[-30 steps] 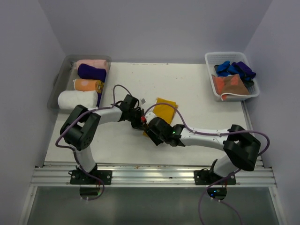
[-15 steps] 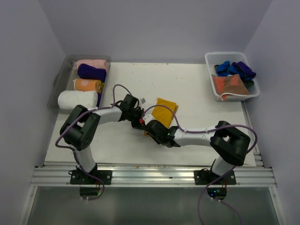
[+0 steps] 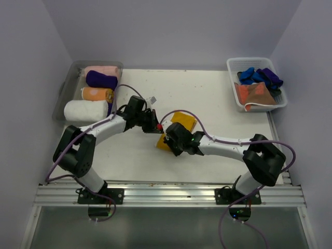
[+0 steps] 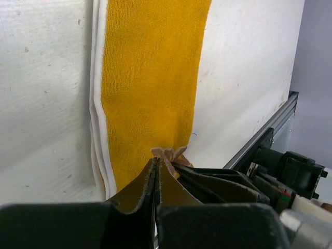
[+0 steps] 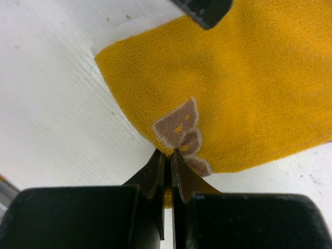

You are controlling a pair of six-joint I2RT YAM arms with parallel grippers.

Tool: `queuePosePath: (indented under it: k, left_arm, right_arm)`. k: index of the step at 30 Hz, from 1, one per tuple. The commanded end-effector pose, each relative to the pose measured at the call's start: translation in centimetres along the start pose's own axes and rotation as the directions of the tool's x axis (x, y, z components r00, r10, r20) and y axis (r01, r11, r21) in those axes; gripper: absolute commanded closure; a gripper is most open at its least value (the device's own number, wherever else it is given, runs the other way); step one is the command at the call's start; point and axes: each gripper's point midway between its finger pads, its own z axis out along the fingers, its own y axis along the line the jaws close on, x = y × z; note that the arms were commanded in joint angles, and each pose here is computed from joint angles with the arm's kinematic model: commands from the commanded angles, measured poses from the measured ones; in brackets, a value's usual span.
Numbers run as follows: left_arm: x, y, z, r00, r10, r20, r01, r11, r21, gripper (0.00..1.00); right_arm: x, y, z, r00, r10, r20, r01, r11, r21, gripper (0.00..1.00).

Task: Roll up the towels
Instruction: Roll the towel

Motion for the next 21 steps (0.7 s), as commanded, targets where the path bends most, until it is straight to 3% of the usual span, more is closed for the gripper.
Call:
queuePosePath:
  k: [1, 11, 21]
  left_arm:
    - [-1.3, -1.3, -1.7, 0.998, 0.033, 0.045, -0.034, 0.999, 0.017, 1.00]
    - [-0.2, -1.0, -2.6, 0.997, 0.067, 0.039, -0.067, 0.998, 0.017, 1.00]
    - [-0.1, -0.8, -3.7, 0.989, 0.114, 0.093, -0.114, 0.993, -0.002, 1.00]
  right_arm:
    - [-2.4, 1.5, -1.7, 0.996, 0.087, 0.000, -0.086, 0.978, -0.191, 1.00]
    - [-3.7, 0.4, -2.1, 0.952, 0.274, -0.137, -0.306, 0.875, -0.375, 1.00]
    - [-4.2, -2.0, -0.7, 0.871, 0.408, -0.274, -0.490, 0.768, -0.412, 1.00]
